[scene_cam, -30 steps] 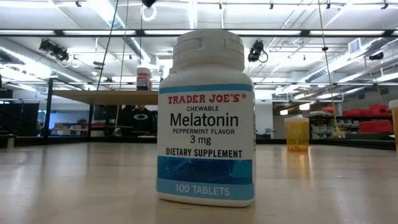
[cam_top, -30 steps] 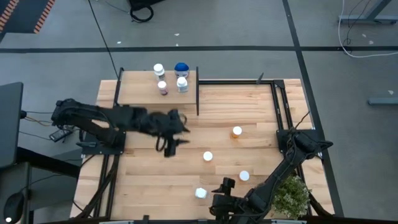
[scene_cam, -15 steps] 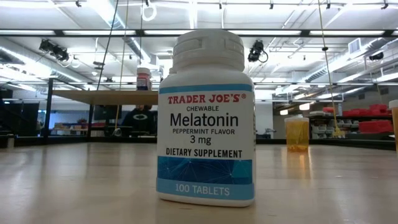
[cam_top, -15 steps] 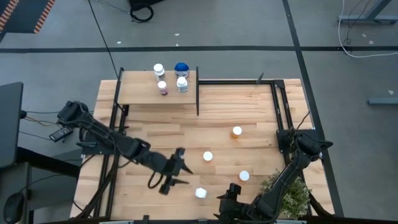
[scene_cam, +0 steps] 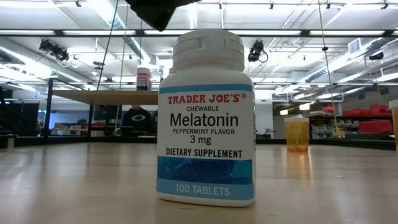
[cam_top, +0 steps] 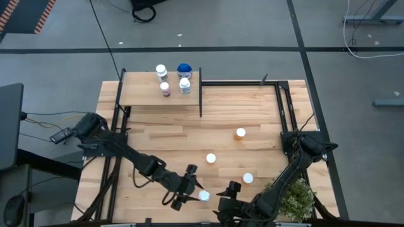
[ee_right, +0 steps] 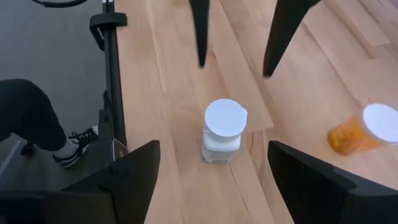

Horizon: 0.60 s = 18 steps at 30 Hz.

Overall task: Pick and place medicine bottles onto shelf by color
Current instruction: Put the light blue pill bottle on the shelf

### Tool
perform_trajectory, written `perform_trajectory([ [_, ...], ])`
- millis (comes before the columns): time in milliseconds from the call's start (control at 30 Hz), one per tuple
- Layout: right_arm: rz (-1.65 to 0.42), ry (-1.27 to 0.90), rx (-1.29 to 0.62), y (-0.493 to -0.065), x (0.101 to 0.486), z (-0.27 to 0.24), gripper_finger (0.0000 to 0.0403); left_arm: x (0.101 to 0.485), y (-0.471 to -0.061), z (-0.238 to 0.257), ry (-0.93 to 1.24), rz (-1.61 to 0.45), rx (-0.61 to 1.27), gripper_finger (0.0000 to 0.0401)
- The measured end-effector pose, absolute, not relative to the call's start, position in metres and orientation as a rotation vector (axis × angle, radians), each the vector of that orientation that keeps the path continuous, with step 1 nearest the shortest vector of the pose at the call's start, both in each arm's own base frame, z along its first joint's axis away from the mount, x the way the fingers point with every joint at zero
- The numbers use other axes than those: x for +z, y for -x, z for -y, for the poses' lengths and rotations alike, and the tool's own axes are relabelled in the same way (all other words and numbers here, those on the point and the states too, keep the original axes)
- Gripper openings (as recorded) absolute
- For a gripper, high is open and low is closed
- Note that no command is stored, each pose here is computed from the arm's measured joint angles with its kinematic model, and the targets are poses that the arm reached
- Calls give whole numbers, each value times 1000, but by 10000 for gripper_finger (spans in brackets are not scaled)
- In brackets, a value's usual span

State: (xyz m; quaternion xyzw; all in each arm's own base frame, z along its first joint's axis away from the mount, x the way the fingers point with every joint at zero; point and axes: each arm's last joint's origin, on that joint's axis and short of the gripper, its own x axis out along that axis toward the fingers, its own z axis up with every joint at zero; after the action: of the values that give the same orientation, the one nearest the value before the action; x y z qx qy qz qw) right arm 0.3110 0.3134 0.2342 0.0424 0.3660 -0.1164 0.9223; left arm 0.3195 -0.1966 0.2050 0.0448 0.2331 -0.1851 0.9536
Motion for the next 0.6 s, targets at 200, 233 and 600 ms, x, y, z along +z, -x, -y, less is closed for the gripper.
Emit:
perform_trajectory([
  [200, -753, -86, -234, -310, 234, -314, 306, 195, -330, 201, -93, -496, -369, 256],
  [233, -753, -85, -235, -310, 234, -314, 306, 195, -331, 201, -90, -498, -368, 261],
  [600, -754, -85, -235, -310, 234, -314, 306, 165, -346, 210, -126, -609, -353, 298],
])
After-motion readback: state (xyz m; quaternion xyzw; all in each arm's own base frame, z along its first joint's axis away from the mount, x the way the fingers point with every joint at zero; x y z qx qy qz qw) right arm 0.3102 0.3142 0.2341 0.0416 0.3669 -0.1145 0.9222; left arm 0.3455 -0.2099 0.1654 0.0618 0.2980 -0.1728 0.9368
